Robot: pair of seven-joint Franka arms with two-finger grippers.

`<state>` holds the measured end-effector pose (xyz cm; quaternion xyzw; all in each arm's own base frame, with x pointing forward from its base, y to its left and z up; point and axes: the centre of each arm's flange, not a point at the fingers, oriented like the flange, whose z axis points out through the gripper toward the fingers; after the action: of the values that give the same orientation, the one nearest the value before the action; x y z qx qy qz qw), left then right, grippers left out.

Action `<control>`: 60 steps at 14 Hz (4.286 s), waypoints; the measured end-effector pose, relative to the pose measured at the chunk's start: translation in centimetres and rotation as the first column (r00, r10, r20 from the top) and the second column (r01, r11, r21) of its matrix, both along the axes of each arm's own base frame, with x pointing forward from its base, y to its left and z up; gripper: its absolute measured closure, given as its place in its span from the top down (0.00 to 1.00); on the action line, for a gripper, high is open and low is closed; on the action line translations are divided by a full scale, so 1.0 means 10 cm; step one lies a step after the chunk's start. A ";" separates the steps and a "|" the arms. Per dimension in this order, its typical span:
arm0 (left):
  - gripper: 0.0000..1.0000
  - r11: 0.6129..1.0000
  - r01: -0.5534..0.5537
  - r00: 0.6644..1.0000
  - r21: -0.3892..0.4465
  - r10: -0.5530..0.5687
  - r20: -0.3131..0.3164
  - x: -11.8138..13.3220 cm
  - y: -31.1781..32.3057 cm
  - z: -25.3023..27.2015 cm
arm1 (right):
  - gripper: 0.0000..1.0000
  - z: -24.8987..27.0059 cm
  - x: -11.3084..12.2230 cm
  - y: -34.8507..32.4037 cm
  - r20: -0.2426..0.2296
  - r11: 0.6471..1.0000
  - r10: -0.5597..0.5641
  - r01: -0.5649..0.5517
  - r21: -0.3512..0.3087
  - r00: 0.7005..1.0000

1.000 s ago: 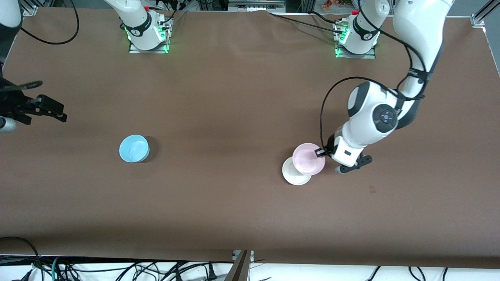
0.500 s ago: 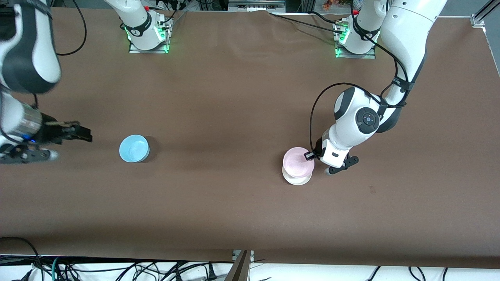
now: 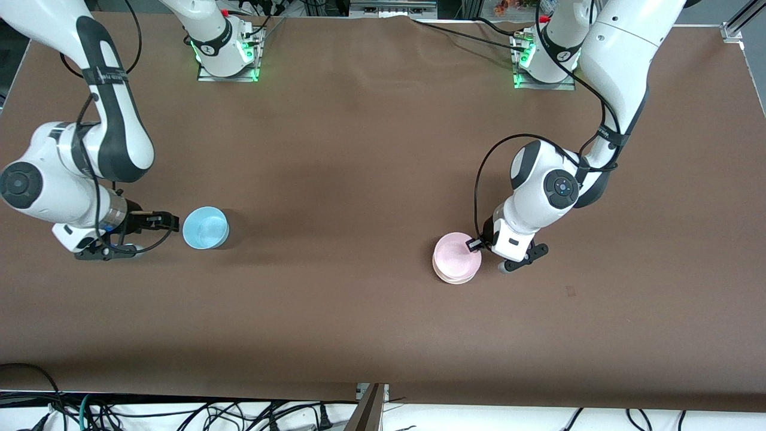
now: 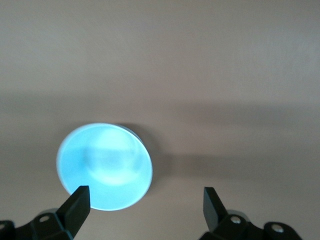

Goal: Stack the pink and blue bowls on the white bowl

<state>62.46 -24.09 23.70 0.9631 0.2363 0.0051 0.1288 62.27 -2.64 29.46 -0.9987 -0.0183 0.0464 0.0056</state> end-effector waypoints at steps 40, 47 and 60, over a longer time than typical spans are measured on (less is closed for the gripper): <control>0.80 0.960 0.266 0.962 0.088 -0.259 -0.085 0.68 2.58 2.49 | 0.02 0.05 -0.41 5.28 0.026 0.797 -0.511 0.462 0.390 0.859; 0.85 0.930 0.299 0.952 0.215 -0.276 -0.130 0.31 2.48 3.09 | 0.02 -0.17 -0.46 5.90 0.135 0.768 -0.519 0.391 0.507 0.844; 1.00 0.888 0.374 0.927 0.269 -0.367 -0.077 -0.67 2.14 3.48 | 0.02 -0.61 -0.61 6.08 0.160 0.750 -0.513 0.350 0.561 0.843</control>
<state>55.80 -2.66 58.50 0.9988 0.0469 0.0021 -0.0122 56.19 58.13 23.39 -0.9315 0.2037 -0.1170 0.2777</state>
